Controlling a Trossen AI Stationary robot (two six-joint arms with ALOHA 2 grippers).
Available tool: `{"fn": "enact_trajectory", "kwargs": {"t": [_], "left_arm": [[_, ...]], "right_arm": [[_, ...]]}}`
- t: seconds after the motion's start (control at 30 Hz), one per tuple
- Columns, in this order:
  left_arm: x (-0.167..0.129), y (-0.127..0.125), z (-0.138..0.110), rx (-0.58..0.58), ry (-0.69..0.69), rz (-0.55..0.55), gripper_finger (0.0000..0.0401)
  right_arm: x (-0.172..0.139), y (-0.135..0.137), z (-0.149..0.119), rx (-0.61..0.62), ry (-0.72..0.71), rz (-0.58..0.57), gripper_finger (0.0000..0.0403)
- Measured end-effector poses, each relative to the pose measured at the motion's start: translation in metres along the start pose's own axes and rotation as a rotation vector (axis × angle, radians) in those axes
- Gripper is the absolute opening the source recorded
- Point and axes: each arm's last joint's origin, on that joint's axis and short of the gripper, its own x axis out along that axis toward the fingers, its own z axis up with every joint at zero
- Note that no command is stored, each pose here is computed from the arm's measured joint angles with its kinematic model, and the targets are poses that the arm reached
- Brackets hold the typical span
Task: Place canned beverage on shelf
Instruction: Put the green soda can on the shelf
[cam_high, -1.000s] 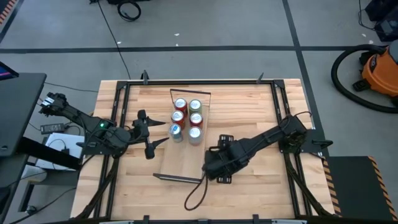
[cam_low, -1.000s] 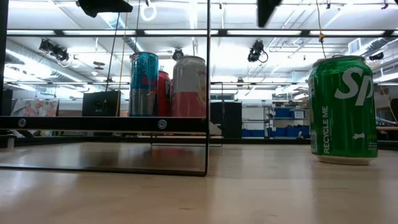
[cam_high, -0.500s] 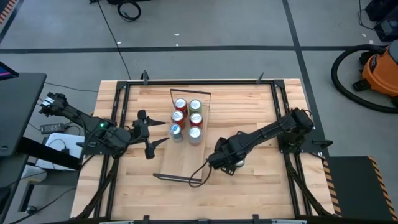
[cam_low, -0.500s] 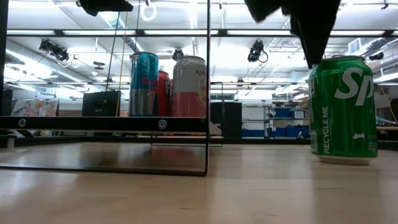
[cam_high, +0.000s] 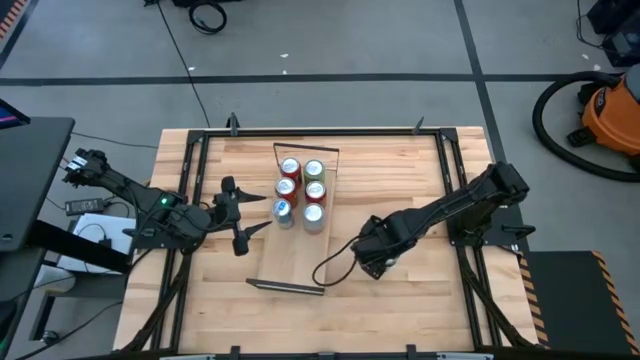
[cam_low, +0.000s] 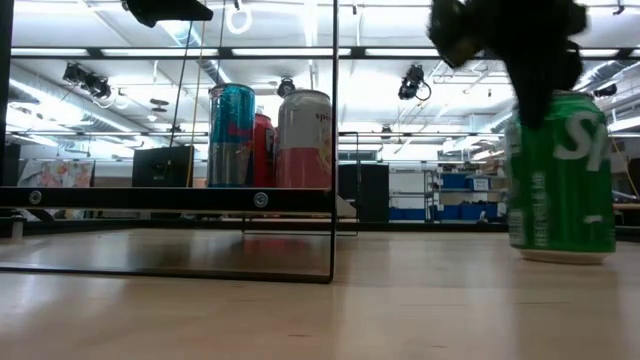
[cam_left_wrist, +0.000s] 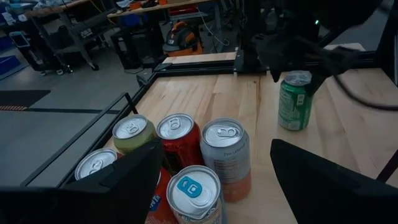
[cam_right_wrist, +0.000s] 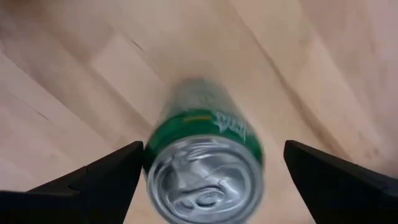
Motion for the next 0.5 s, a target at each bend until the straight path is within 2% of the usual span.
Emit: {"fn": "enact_trajectory", "kwargs": {"t": [0.33, 0.5], "left_arm": [[0.000, 0.000, 0.000, 0.004, 0.000, 0.001, 0.0309], [0.000, 0.000, 0.000, 0.005, 0.000, 0.001, 0.0309]], "right_arm": [[0.034, 0.000, -0.009, -0.024, 0.044, 0.070, 0.0394], [0.038, -0.001, -0.009, -0.071, 0.049, 0.076, 0.0370]]}}
